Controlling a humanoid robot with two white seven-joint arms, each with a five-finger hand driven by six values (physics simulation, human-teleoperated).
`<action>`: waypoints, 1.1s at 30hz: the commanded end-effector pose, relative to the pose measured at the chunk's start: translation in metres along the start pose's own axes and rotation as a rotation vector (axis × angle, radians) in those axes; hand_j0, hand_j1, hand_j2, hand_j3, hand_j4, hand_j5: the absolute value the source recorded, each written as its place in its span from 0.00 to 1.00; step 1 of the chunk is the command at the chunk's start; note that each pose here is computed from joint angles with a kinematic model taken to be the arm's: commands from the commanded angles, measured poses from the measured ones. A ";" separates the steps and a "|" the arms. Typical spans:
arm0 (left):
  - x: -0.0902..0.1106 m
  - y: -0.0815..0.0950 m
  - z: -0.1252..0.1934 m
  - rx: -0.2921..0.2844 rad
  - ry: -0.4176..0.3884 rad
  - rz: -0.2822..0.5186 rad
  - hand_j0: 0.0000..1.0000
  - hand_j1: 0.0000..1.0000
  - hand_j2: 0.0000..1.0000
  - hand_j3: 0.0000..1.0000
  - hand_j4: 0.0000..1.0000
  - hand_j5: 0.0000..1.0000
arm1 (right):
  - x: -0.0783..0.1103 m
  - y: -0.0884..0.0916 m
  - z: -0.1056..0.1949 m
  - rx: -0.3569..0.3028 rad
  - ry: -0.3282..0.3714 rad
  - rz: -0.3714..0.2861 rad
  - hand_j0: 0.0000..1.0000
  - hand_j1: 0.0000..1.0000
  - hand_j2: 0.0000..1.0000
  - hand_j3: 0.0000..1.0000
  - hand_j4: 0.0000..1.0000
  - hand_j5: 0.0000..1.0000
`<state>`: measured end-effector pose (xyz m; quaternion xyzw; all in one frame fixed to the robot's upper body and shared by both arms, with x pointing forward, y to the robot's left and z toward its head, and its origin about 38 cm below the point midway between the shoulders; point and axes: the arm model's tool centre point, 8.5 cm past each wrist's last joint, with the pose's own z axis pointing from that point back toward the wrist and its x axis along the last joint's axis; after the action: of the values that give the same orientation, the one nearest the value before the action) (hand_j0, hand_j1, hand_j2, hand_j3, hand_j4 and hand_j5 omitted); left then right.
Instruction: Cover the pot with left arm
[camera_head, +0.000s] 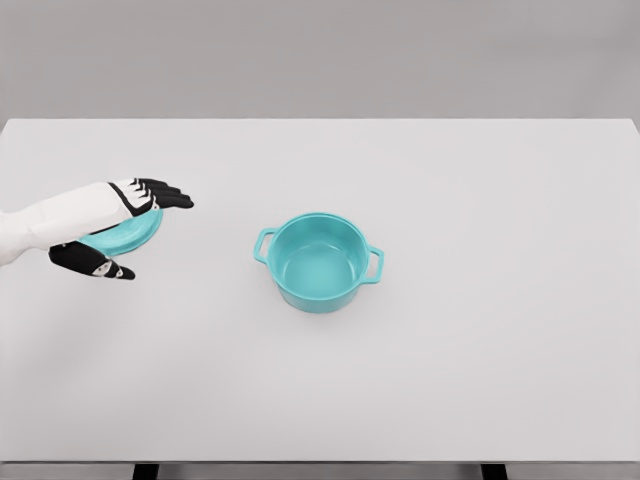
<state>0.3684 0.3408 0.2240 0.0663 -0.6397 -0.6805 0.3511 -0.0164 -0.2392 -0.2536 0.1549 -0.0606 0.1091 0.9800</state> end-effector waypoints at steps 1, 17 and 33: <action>-0.003 0.000 0.002 0.003 0.009 0.011 1.00 1.00 1.00 1.00 1.00 1.00 | -0.001 0.000 0.000 -0.001 0.004 -0.001 1.00 1.00 1.00 1.00 1.00 1.00; -0.117 -0.034 0.010 0.216 0.289 0.323 1.00 1.00 1.00 1.00 1.00 1.00 | -0.003 0.001 0.001 0.000 0.006 -0.004 1.00 1.00 1.00 1.00 1.00 1.00; -0.151 -0.042 0.019 0.129 0.394 0.405 0.80 0.80 0.80 0.80 0.80 0.80 | -0.003 0.001 0.001 0.000 0.006 -0.004 1.00 1.00 1.00 1.00 1.00 1.00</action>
<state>0.4565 0.4352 0.1403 0.0907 -0.6096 -0.5278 0.5845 -0.0199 -0.2395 -0.2534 0.1543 -0.0572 0.1075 0.9805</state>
